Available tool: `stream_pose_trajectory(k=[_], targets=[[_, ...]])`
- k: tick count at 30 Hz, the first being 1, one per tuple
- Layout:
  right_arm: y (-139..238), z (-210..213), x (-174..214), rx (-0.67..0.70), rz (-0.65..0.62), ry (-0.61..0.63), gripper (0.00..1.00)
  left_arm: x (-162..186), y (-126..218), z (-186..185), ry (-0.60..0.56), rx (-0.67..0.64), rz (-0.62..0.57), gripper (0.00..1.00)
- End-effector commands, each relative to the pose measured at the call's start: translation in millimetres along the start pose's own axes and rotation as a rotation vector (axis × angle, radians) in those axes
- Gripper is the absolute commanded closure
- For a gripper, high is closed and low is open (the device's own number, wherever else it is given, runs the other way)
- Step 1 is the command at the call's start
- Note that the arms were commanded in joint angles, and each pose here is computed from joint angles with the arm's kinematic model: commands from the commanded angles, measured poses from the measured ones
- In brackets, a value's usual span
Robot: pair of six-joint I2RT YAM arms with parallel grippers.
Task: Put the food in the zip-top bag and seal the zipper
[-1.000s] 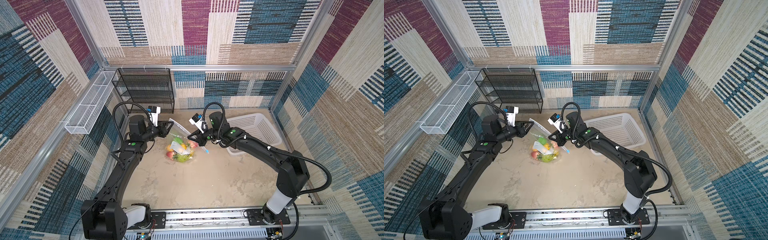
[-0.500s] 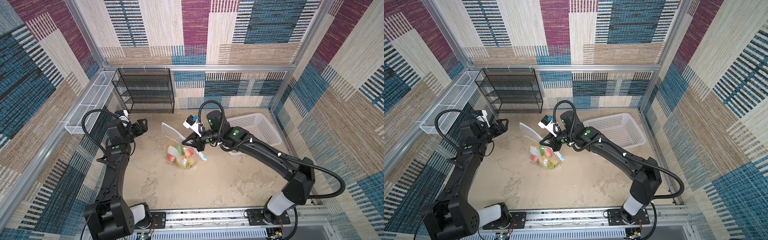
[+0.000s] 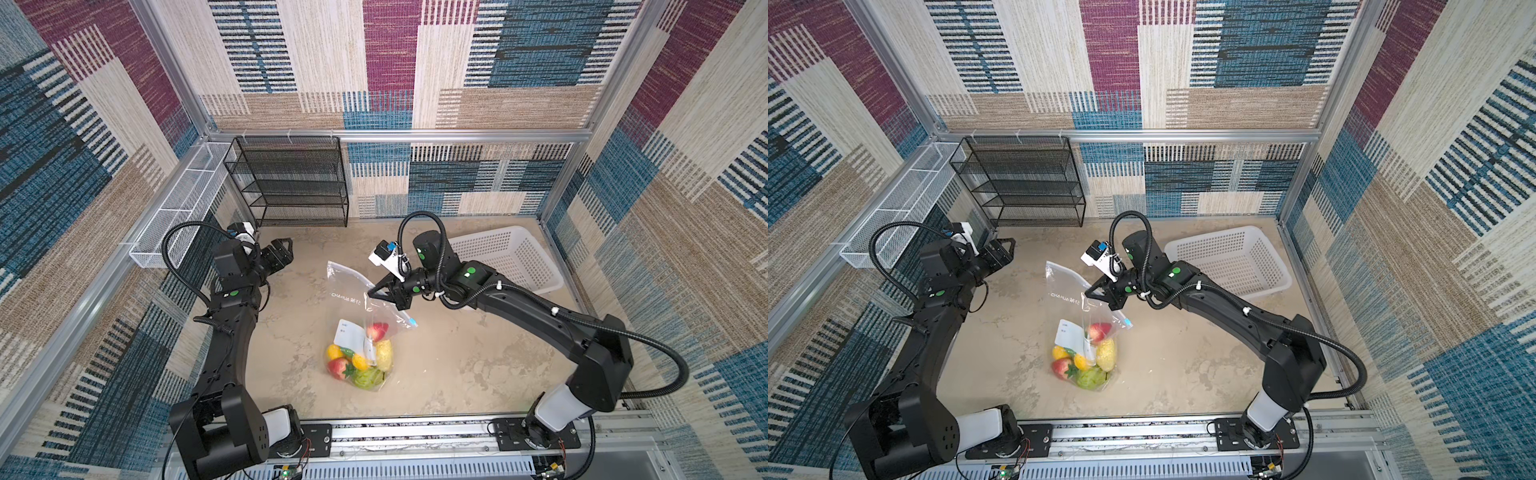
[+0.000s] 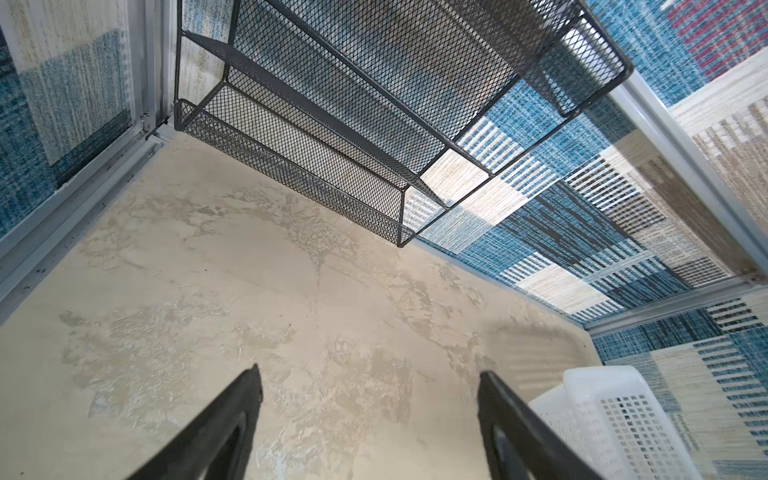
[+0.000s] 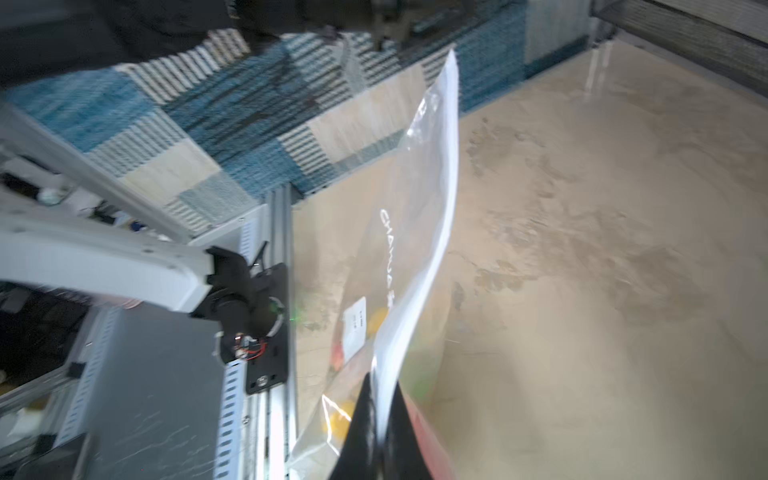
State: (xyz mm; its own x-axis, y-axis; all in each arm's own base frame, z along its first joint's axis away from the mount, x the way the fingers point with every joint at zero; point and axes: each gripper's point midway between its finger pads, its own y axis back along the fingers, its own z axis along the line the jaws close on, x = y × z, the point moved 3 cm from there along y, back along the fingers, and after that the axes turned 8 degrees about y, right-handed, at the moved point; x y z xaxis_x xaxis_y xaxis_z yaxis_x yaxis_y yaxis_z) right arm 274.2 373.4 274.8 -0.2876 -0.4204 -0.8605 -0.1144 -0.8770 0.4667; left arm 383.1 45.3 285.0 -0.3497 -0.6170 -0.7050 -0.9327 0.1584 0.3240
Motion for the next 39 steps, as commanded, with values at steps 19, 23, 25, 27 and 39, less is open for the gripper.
stream_pose_trajectory(k=[19, 23, 25, 27, 39], targets=[[-101.8, -202.9, 51.3, 0.504, 0.134, -0.133, 0.55, -4.2, -0.8, -18.2, 0.044, 0.119, 0.002, 0.15], [-56.7, -200.8, 30.4, 0.651, 0.113, -0.148, 0.33, -5.4, 2.8, -21.6, 0.044, 0.127, -0.005, 0.12], [-28.5, -197.5, 26.2, 0.729, 0.104, -0.16, 0.26, -5.6, 4.6, -23.6, 0.044, 0.133, -0.007, 0.11], [2.6, -195.9, 26.5, 0.813, 0.096, -0.176, 0.23, -6.6, 6.5, -25.6, 0.045, 0.139, -0.012, 0.1], [180.6, -227.6, 138.8, 1.291, 0.153, -0.348, 0.1, 1.9, 3.2, -36.9, 0.053, 0.183, 0.017, 0.1]])
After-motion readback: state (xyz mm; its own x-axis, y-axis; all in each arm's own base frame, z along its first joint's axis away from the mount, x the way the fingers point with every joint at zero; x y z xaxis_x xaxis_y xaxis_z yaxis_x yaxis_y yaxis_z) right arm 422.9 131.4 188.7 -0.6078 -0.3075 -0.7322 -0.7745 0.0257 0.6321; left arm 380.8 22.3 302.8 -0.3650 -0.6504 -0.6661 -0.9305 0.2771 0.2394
